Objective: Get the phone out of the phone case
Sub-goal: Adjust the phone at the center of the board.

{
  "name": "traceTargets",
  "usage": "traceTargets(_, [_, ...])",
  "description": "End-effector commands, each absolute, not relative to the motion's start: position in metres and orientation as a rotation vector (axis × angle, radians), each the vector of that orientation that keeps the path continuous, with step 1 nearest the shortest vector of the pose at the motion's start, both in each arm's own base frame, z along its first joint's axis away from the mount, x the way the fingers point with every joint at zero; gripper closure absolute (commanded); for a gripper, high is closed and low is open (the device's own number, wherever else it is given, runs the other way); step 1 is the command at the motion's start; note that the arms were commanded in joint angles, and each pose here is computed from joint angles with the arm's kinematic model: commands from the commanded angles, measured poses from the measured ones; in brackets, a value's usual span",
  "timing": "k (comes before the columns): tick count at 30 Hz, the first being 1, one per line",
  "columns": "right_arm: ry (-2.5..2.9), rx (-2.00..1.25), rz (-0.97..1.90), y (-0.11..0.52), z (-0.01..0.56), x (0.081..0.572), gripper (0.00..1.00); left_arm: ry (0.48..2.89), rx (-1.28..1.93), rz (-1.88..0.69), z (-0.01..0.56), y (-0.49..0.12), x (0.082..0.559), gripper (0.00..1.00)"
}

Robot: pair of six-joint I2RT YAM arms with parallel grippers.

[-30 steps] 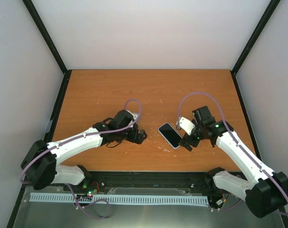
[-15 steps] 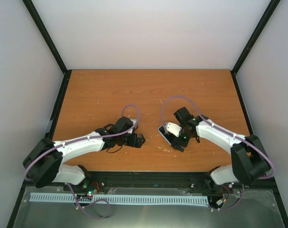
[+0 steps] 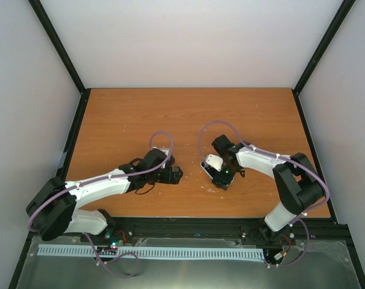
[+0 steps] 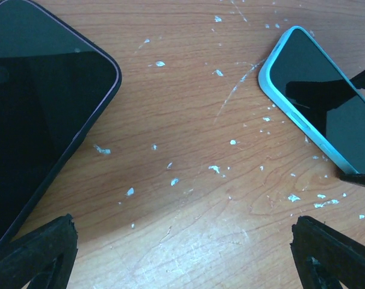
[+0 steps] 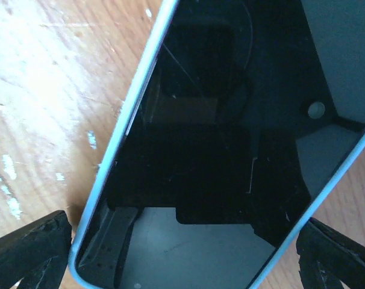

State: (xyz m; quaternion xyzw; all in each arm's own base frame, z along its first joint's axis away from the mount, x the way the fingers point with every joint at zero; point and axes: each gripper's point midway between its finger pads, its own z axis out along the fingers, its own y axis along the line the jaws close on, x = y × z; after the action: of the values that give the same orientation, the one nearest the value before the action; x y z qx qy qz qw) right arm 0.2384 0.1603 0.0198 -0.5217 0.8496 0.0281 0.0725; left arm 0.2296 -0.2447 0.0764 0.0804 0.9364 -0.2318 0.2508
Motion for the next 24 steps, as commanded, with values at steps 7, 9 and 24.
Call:
traceTargets(7, [2.695,-1.271,-0.332,0.077,0.02,0.301,0.0,2.516,0.172,-0.66,0.081,-0.247,0.233,0.02])
traceTargets(9, [2.735,-1.126,-0.336,0.051,0.023,0.329,0.0,2.522,0.184,-0.667,0.079,-0.249,0.232,0.02])
traceTargets(24, [2.572,-0.436,0.194,0.036,0.136,0.377,0.0,2.563,0.638,-0.464,0.095,-0.328,0.301,0.01])
